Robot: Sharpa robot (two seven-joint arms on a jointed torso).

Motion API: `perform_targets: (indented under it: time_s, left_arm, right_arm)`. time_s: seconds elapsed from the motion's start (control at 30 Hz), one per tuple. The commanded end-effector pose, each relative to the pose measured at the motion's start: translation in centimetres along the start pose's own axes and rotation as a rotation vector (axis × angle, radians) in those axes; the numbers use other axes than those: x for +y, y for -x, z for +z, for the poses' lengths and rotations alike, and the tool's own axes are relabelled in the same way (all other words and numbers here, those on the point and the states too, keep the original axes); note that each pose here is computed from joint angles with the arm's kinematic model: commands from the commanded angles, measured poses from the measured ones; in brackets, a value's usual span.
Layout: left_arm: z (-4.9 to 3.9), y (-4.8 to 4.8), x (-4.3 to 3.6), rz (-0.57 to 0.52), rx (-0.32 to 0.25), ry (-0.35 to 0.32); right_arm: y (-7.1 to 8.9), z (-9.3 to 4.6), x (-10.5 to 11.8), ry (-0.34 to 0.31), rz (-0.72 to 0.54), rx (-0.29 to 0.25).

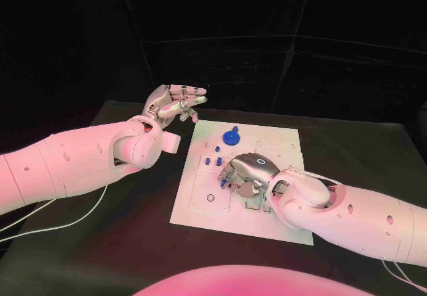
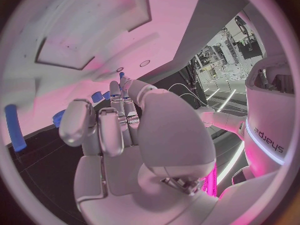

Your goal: Assemble the parts on the task board

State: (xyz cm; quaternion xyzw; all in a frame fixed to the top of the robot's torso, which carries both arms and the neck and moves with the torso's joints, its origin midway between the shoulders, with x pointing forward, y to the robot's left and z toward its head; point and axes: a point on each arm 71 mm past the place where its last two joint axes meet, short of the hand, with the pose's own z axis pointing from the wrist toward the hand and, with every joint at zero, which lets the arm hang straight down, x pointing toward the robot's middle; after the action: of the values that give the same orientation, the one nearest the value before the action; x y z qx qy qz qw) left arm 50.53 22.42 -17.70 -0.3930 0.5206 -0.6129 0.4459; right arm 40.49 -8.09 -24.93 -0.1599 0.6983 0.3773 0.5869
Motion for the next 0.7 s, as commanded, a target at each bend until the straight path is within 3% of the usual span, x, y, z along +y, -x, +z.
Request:
perform_targets:
  time_s: [0.03,0.7]
  left_arm:
    - [0.09,-0.05,-0.14,-0.005,0.005,-0.008]
    - [0.13,-0.04,-0.07,-0.007,0.009,-0.002]
  right_arm:
    - [0.15,-0.02,0.08,0.001,-0.014,-0.012]
    - [-0.27,0.06,0.1,0.0,-0.031,0.044]
